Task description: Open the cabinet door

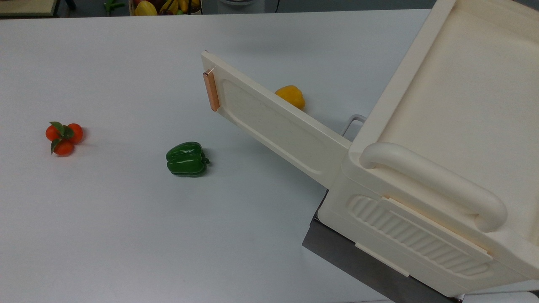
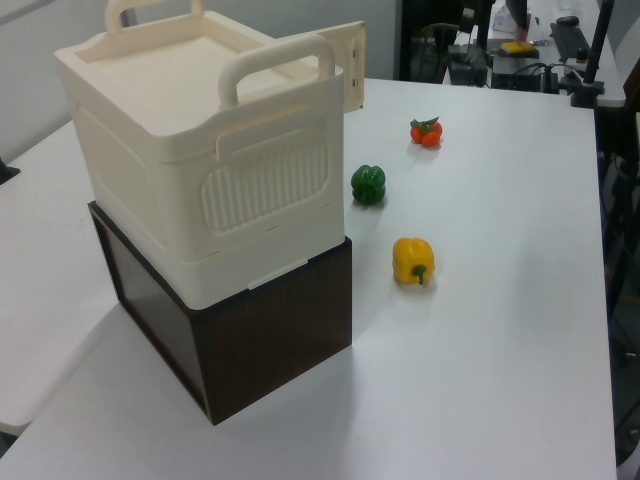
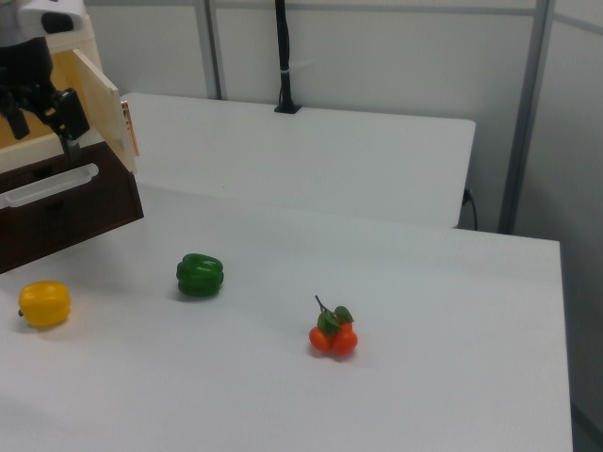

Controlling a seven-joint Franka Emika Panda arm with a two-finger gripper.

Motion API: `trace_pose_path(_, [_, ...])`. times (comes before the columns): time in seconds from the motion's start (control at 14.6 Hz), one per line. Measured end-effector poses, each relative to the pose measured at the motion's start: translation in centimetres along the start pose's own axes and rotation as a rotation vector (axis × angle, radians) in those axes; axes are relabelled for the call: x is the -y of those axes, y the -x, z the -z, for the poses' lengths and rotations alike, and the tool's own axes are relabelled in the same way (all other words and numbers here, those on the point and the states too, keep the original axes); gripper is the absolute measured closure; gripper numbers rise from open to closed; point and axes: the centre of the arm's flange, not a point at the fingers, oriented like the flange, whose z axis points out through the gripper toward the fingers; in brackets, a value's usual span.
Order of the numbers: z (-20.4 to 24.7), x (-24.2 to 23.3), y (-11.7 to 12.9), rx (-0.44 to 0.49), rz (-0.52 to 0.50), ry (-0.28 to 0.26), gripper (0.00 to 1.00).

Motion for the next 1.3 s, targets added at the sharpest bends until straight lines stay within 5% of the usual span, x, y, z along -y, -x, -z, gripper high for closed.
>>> trace_pose_path(0.27, [-1.3,1.9,-0.7,-0.008,0.037,0.051,0.0])
trace_pose_path(1.3, [-4.4,3.4,-2.1,0.016,0.094,0.078,0.0])
